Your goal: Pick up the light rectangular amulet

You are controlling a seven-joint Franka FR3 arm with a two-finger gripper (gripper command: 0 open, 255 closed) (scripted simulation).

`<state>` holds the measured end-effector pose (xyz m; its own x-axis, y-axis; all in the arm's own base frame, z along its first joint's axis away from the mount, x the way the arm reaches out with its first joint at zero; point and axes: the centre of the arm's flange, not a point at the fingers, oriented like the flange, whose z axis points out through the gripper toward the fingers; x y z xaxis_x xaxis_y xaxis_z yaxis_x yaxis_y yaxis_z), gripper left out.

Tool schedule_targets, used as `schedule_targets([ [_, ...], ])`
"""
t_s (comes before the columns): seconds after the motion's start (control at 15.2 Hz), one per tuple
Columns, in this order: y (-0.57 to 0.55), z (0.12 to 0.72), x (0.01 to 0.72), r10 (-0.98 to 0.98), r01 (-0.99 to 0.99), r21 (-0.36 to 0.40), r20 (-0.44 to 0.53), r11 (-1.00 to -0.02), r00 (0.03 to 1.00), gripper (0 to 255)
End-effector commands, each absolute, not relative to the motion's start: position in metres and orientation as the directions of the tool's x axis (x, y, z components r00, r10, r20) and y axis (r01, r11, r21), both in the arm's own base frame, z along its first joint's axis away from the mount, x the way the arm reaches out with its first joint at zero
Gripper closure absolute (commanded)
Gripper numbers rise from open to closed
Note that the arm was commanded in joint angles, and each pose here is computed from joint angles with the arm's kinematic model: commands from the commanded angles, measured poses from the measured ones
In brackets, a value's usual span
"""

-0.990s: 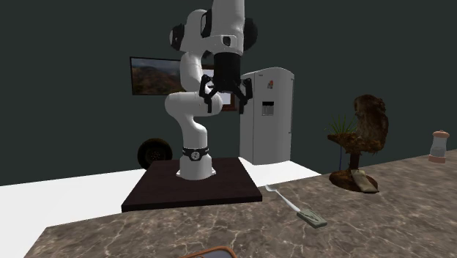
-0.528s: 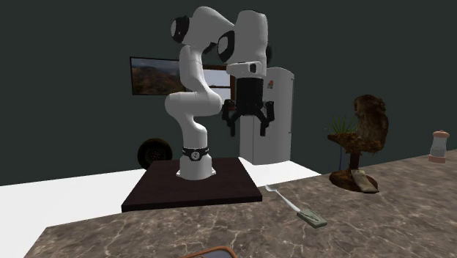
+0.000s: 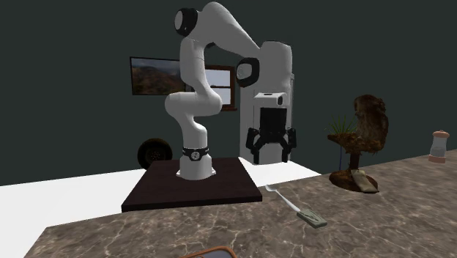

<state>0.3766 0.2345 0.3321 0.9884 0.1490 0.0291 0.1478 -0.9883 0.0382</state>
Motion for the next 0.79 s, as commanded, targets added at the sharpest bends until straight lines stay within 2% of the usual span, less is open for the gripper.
schedule_targets([
  [0.0,0.254,0.314,0.382,0.153,0.152,0.035,0.026,-0.988,0.988,0],
  [0.73,0.353,0.209,0.397,0.18,0.18,0.026,0.002,-0.983,0.984,0],
])
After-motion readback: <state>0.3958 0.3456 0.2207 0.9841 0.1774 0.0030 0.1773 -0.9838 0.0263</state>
